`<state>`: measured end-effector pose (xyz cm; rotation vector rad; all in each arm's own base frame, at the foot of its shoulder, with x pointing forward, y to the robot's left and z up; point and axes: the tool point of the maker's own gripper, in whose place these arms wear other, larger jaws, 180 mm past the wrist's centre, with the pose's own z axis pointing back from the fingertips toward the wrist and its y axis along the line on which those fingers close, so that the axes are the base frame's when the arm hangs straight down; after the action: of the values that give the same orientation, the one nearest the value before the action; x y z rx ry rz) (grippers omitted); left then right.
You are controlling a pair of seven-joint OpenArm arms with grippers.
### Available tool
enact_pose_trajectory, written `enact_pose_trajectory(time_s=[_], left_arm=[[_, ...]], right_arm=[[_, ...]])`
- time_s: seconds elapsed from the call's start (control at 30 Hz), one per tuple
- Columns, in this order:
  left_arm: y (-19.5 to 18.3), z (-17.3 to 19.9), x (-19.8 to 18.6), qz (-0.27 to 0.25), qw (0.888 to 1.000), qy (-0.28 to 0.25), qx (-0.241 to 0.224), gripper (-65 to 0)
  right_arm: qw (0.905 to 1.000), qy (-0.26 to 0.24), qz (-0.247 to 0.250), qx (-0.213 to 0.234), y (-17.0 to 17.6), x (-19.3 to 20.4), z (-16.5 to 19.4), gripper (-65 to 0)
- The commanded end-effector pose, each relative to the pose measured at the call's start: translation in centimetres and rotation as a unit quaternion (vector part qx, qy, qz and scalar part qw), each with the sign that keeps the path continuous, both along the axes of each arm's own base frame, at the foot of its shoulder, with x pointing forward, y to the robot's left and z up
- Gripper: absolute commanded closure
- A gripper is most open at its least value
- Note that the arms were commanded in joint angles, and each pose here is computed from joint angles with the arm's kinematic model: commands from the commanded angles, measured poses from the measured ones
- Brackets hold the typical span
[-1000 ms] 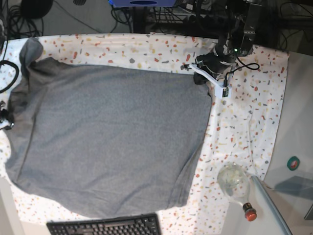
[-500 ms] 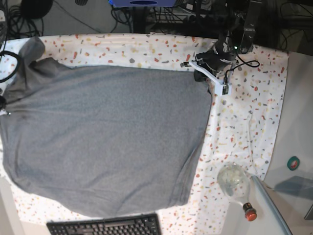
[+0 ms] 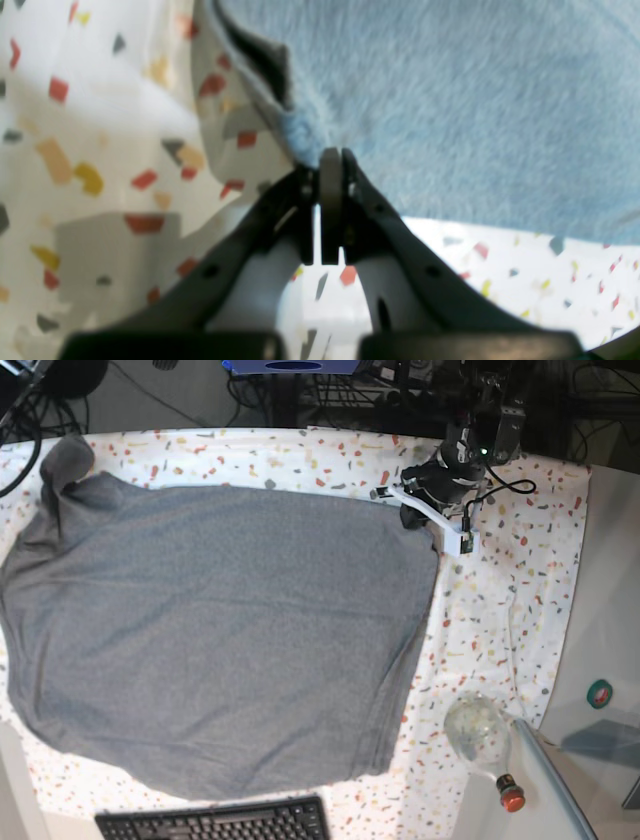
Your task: Layout the t-shirt on the table in an organized manner, then fold the t-shirt properly
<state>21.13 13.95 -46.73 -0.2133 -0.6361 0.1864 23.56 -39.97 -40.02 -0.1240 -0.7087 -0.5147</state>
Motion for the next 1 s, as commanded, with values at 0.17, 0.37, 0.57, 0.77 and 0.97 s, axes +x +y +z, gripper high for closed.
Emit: enact_pose_trajectory(time_s=[0.17, 0.37, 0.57, 0.77, 0.97], left_arm=[[0.2, 0.8, 0.7, 0.001, 1.0, -0.018, 0.0, -20.2], [0.3, 0.8, 0.7, 0.002, 1.0, -0.019, 0.0, -41.6], [3.4, 0.3, -0.9, 0.055, 0.998, -0.008, 0.011, -43.6], [7.4, 0.5, -2.0, 0.123, 0.992, -0.01, 0.015, -43.6], [6.7, -0.6, -1.5, 0.11, 0.994, -0.004, 0.004, -43.6]], right_arm=[[0.9859, 0.036, 0.155, -0.05, 4.1, -3.8, 3.2, -32.6], [0.984, 0.075, 0.16, 0.021, 5.1, -5.3, -1.7, -43.1], [0.9835, 0.076, 0.16, 0.035, 5.9, -5.7, -2.3, -43.1], [0.9836, 0.074, 0.162, 0.03, 5.9, -5.6, -2.0, -43.1], [0.983, 0.081, 0.162, 0.031, 5.9, -6.2, -2.3, -43.1]])
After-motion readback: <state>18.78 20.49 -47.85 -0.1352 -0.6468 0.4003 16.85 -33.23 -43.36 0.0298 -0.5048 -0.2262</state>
